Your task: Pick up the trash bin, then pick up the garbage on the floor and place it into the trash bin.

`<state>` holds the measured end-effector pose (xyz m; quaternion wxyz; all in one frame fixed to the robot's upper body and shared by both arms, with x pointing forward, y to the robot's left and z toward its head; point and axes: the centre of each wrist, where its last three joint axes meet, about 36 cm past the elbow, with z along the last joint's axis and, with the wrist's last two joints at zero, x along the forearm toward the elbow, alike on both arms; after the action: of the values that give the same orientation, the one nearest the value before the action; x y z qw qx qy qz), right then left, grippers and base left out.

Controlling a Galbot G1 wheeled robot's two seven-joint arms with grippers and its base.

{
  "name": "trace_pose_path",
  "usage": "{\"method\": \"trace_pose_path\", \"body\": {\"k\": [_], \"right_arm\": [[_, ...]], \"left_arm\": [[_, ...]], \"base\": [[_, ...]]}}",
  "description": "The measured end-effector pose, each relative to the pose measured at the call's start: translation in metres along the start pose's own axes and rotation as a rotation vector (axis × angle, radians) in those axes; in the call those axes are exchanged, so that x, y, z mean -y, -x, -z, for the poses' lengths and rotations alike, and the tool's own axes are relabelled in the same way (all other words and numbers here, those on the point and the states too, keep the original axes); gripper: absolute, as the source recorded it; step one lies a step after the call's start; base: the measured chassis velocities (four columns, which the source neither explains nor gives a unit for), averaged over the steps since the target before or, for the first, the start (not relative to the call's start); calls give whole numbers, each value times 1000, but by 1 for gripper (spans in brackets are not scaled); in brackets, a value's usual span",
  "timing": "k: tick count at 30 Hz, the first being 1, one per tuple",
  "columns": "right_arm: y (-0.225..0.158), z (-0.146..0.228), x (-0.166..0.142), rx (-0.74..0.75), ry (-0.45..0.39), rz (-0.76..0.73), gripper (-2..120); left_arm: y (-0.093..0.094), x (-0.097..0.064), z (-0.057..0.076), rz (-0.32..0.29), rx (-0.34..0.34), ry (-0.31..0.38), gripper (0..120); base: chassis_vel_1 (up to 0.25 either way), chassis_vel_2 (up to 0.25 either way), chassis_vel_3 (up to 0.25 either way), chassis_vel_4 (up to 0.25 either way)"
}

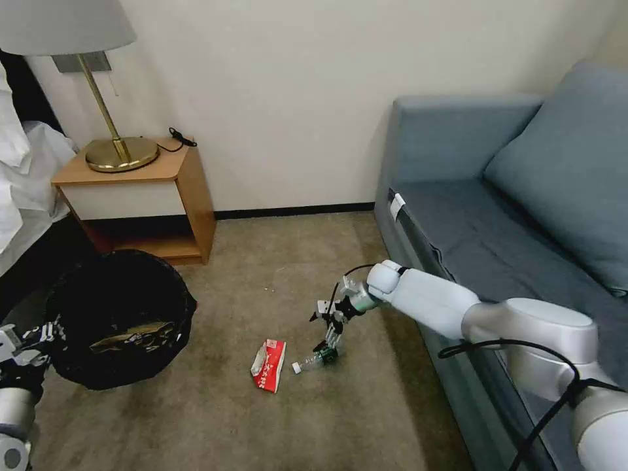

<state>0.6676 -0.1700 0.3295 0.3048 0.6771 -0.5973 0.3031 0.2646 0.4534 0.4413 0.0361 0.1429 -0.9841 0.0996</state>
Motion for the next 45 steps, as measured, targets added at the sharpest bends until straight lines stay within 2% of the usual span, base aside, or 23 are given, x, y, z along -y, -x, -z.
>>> {"method": "trace_pose_path", "body": {"k": [7, 11, 18, 26, 33, 43, 45], "right_arm": [[19, -12, 2, -60, -25, 28, 100], [31, -26, 1, -108, -38, 29, 100], [39, -28, 4, -145, -48, 16, 100], [52, -22, 5, -154, -64, 17, 100], [60, -31, -2, -173, -76, 22, 100], [67, -36, -6, -175, -84, 0, 100], [68, -37, -6, -174, -84, -1, 96]], "left_arm": [[2, -3, -2, -4, -1, -9, 4], [1, -11, 0, 1, 2, -14, 4], [1, -16, 1, 5, 3, -16, 4], [-3, -22, 2, 11, 6, -19, 4], [-9, -25, -1, 21, 4, -20, 4], [-12, -25, 3, 24, 14, -19, 4], [-13, -25, 2, 25, 13, -20, 4]], "base": [[0, 0, 0, 0], [0, 0, 0, 0], [0, 0, 0, 0], [0, 0, 0, 0], [0, 0, 0, 0], [0, 0, 0, 0], [0, 0, 0, 0]]}}
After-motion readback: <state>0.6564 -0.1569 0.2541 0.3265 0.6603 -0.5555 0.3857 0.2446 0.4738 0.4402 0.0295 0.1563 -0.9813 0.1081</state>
